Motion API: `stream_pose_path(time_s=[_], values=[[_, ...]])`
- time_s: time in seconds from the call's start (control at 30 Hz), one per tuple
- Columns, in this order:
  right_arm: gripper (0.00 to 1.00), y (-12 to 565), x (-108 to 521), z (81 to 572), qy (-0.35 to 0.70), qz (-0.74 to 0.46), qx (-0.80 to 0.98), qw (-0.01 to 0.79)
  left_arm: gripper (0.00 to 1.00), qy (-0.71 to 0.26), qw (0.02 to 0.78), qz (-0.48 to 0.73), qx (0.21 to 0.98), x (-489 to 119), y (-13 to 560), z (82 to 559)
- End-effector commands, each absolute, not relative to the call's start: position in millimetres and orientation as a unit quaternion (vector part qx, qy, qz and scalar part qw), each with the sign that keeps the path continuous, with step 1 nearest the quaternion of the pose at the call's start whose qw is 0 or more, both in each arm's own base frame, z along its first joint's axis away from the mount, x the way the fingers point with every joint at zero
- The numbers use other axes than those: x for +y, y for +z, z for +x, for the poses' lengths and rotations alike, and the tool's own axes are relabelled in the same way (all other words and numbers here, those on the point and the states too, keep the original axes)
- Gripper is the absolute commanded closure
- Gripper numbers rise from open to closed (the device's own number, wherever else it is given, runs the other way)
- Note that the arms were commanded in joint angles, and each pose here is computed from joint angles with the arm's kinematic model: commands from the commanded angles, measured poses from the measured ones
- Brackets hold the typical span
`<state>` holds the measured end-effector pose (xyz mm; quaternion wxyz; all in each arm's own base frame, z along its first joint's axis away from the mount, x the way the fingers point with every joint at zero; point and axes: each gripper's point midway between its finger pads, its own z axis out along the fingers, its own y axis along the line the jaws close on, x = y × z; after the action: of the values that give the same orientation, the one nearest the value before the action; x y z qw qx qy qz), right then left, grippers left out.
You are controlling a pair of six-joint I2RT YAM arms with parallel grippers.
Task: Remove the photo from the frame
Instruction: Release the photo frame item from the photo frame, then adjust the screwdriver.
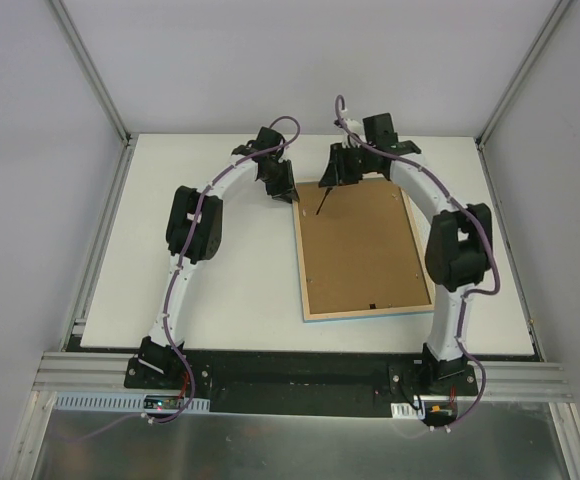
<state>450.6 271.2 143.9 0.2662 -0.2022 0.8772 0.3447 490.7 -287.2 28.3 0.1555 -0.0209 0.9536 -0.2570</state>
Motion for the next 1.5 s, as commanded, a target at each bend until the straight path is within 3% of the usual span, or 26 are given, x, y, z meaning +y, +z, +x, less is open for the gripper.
stream_pose_path(time_s=[0.0,0.4,0.6,0.77,0.93,1.13,1.33,1.47], values=[[0.99,214,245,418,0.366,-0.249,0.838,0.318,1.0,-0.198,0.117,-0.04,0.972,-250,-4,482],[0.99,229,191,338,0.327,-0.324,0.819,0.342,0.98,-0.194,0.195,-0.038,0.961,-221,34,533],[0.99,230,175,301,0.313,-0.352,0.809,0.35,0.68,-0.237,0.255,-0.008,0.937,-222,102,551],[0.99,232,169,278,0.311,-0.365,0.8,0.36,0.36,-0.294,0.29,0.045,0.91,-225,166,541],[0.99,239,170,264,0.321,-0.365,0.791,0.373,0.24,-0.337,0.311,0.139,0.878,-229,227,492],[0.99,256,182,255,0.365,-0.357,0.762,0.398,0.24,-0.391,0.321,0.249,0.826,-227,282,384],[0.99,260,193,261,0.434,-0.3,0.745,0.408,0.23,-0.39,0.337,0.325,0.793,-224,290,302],[0.99,255,193,258,0.443,-0.286,0.744,0.41,0.13,-0.387,0.346,0.36,0.775,-226,289,277]])
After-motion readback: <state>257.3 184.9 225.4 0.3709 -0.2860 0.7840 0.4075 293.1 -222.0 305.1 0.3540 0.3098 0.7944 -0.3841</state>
